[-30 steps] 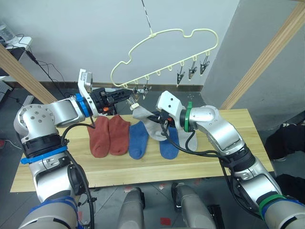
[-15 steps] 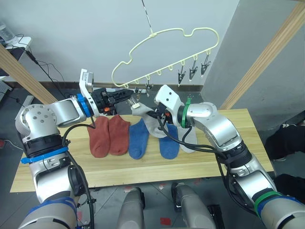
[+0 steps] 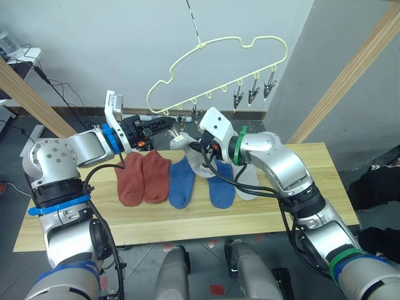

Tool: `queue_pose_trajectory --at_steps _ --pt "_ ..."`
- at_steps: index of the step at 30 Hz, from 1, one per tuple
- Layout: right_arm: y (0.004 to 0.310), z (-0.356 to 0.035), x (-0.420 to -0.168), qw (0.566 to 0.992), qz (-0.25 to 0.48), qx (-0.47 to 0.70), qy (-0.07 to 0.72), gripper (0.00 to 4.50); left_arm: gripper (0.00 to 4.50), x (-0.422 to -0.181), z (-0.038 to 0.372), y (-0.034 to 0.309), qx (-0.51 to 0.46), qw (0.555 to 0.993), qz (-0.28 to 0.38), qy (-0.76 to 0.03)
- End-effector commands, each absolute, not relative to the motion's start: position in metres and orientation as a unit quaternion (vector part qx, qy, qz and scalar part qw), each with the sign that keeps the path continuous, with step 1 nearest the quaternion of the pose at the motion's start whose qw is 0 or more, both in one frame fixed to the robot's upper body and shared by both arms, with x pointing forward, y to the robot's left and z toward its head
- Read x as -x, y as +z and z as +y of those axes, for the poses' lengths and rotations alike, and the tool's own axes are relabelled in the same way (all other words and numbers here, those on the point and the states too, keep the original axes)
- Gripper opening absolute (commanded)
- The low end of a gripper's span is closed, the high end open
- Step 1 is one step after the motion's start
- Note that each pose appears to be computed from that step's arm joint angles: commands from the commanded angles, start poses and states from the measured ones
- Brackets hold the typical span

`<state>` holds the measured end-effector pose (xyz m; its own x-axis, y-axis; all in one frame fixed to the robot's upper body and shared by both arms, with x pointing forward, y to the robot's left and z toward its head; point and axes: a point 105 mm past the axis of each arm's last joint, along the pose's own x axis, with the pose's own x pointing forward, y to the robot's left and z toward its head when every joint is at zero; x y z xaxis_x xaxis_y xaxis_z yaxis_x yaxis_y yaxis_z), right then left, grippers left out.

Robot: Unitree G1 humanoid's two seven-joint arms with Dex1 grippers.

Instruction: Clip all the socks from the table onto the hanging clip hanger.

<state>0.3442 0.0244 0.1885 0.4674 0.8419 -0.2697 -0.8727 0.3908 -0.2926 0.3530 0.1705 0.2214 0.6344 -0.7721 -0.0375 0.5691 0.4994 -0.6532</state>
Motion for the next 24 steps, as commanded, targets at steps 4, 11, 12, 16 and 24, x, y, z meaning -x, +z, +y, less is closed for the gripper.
queue_pose_trajectory --at_steps 4,11,12,16,24 --pt "0.205 0.028 -0.343 0.832 0.009 0.199 0.518 0.0 1.45 -0.341 0.169 0.236 0.298 0.838 0.14 -0.434" --pt "0.204 0.028 -0.343 0.834 0.007 0.197 0.516 0.0 3.56 -0.339 0.168 0.236 0.295 0.837 0.143 -0.438" --pt "0.204 0.028 -0.343 0.834 0.007 0.197 0.516 0.0 3.8 -0.339 0.169 0.236 0.293 0.838 0.143 -0.437" --pt "0.203 0.031 -0.34 0.83 0.009 0.181 0.527 0.54 4.5 -0.342 0.175 0.232 0.248 0.866 0.137 -0.412" --pt "0.202 0.02 -0.337 0.835 0.012 0.169 0.523 3.27 4.5 -0.336 0.184 0.209 0.141 0.907 0.138 -0.372"
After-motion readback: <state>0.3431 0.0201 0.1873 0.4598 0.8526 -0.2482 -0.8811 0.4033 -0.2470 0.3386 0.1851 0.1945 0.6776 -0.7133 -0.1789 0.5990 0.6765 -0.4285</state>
